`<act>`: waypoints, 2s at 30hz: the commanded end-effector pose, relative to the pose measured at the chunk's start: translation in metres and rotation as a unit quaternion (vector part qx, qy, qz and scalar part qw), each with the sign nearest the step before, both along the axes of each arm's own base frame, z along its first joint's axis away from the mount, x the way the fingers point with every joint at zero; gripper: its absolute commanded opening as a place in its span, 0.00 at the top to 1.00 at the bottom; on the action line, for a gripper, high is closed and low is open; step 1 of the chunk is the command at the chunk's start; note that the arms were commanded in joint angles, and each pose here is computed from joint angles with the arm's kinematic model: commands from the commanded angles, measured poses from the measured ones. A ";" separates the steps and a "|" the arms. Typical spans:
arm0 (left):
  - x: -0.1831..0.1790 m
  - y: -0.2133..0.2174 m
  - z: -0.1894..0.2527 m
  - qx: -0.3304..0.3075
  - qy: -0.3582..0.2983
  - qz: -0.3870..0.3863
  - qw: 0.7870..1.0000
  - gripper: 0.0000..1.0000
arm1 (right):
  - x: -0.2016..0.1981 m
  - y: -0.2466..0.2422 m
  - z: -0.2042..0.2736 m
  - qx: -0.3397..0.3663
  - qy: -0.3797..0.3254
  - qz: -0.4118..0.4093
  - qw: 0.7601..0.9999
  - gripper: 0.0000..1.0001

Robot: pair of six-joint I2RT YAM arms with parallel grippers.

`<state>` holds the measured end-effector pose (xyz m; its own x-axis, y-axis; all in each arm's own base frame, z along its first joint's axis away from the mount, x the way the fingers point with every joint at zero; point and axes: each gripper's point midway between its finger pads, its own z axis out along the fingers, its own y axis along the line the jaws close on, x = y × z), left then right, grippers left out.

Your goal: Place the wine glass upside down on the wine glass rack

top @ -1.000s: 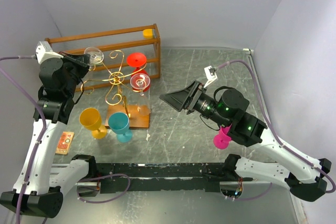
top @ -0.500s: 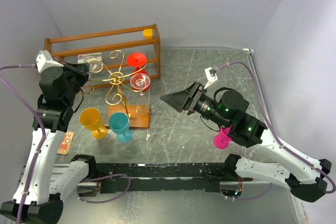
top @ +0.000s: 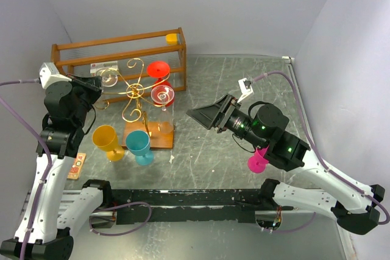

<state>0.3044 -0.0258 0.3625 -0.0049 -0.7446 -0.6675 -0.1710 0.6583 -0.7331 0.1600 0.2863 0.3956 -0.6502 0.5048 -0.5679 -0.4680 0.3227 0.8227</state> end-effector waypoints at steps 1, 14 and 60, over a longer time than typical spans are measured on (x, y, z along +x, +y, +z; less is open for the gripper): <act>-0.005 0.007 -0.013 0.008 0.027 0.013 1.000 0.84 | 0.003 -0.003 -0.007 -0.007 0.007 -0.011 1.000 0.35; -0.013 0.014 -0.026 0.027 0.060 0.026 0.997 0.67 | 0.006 -0.004 -0.011 -0.016 0.010 -0.021 1.000 0.35; -0.136 -0.091 0.041 0.268 -0.086 -0.371 0.885 0.16 | 0.034 -0.237 -0.214 -0.469 0.244 -0.453 0.718 0.41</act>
<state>0.1804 -0.1008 0.3862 -0.2864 -0.1886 -0.9394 0.4121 0.8609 -0.2984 0.2019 0.0595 0.1937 -0.5672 0.2966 -0.7683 0.4782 0.8781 -0.0141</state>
